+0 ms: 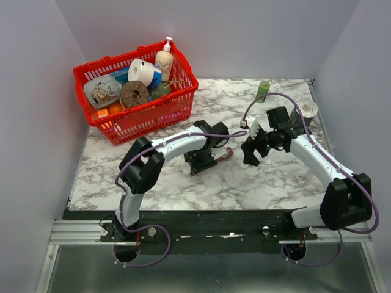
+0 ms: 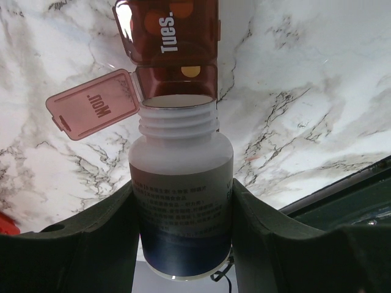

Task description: Sort the pills into containers

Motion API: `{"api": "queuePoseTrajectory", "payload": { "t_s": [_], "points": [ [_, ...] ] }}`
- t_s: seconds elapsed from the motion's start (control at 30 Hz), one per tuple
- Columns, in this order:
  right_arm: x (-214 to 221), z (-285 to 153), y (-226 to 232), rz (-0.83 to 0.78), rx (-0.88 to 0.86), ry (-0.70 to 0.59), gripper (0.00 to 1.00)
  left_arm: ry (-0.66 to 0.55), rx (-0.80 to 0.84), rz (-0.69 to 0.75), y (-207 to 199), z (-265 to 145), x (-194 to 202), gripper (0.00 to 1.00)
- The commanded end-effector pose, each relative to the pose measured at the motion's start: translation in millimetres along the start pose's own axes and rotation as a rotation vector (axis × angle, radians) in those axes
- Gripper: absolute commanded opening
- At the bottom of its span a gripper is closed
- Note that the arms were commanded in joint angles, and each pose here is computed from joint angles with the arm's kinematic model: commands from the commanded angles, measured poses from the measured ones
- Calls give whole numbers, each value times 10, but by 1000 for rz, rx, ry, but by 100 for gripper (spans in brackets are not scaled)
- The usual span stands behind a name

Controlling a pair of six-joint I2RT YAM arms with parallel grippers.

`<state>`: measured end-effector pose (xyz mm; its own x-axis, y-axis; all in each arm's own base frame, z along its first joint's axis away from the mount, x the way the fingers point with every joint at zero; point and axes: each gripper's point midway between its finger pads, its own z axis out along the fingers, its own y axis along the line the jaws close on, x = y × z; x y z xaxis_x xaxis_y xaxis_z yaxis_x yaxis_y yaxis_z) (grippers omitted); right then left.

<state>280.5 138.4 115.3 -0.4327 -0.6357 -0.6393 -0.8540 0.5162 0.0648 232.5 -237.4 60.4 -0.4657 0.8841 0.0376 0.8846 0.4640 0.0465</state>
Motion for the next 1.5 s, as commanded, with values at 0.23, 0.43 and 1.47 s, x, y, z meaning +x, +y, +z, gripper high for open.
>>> {"api": "queuePoseTrajectory", "payload": {
  "t_s": [0.23,0.43,1.47],
  "points": [
    [-11,-41,35,19,-13,-7,100,31,16,-11,-56,-28,6,0],
    [-8,-38,34,20,-14,-6,100,29,8,-17,-39,-51,-16,0],
    [11,-23,31,24,-16,1,100,-65,-23,-37,-26,-92,48,0]
  ]
}}
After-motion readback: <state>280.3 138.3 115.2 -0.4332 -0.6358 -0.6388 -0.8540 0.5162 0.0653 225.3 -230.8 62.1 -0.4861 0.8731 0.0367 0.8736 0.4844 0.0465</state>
